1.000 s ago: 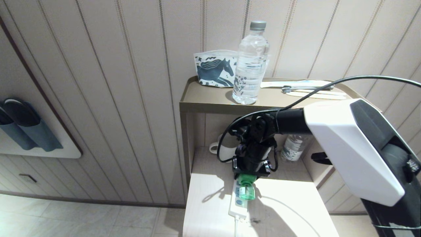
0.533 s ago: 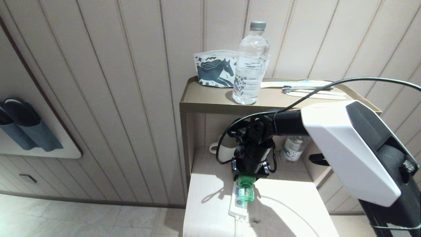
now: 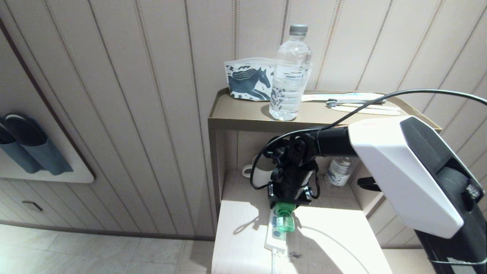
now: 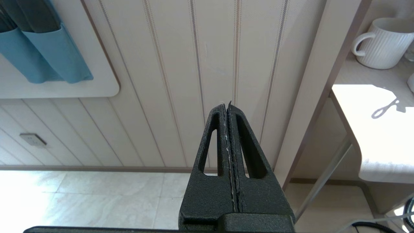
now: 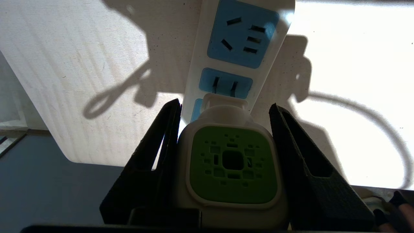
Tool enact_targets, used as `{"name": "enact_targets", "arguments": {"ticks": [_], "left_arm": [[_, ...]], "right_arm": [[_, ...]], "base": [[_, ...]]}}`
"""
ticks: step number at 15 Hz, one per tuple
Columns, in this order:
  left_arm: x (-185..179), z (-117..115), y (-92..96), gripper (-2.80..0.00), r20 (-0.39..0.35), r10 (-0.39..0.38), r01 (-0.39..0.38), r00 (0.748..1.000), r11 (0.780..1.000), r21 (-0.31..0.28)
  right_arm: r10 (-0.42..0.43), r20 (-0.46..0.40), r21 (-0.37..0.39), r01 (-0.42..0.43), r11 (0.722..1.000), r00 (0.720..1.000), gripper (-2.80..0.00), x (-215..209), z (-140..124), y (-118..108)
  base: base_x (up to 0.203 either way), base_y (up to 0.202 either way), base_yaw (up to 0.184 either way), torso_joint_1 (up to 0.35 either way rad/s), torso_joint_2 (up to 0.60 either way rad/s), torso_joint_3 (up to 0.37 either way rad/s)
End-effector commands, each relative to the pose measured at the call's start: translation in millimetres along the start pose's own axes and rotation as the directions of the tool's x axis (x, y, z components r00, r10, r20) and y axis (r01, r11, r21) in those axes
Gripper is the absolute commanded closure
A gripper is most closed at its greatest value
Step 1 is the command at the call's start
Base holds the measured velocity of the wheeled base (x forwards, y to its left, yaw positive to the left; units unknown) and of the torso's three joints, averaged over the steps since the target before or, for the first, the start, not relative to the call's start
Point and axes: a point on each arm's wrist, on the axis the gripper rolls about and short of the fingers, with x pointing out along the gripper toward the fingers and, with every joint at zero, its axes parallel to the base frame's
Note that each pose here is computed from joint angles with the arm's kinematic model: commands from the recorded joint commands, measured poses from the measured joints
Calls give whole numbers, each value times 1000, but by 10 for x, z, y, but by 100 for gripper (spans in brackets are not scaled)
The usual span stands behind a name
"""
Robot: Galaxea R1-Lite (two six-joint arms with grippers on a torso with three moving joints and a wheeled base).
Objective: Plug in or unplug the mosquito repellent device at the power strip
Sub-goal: Insert the plug into the socket
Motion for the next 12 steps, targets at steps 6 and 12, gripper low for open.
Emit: {"name": "enact_targets", "arguments": {"ticks": [6,12], "left_arm": [[1,0,0,0,-1,0,0,1000,1000,0],[1,0,0,0,-1,0,0,1000,1000,0]], "right_arm": [[17,27,-7,-17,1000,999,0,-76,14,11],[-1,-5,-12,0,1000,1000,0,40,-6,10]], "base": [[0,0,0,0,0,0],[0,0,0,0,0,0]]}}
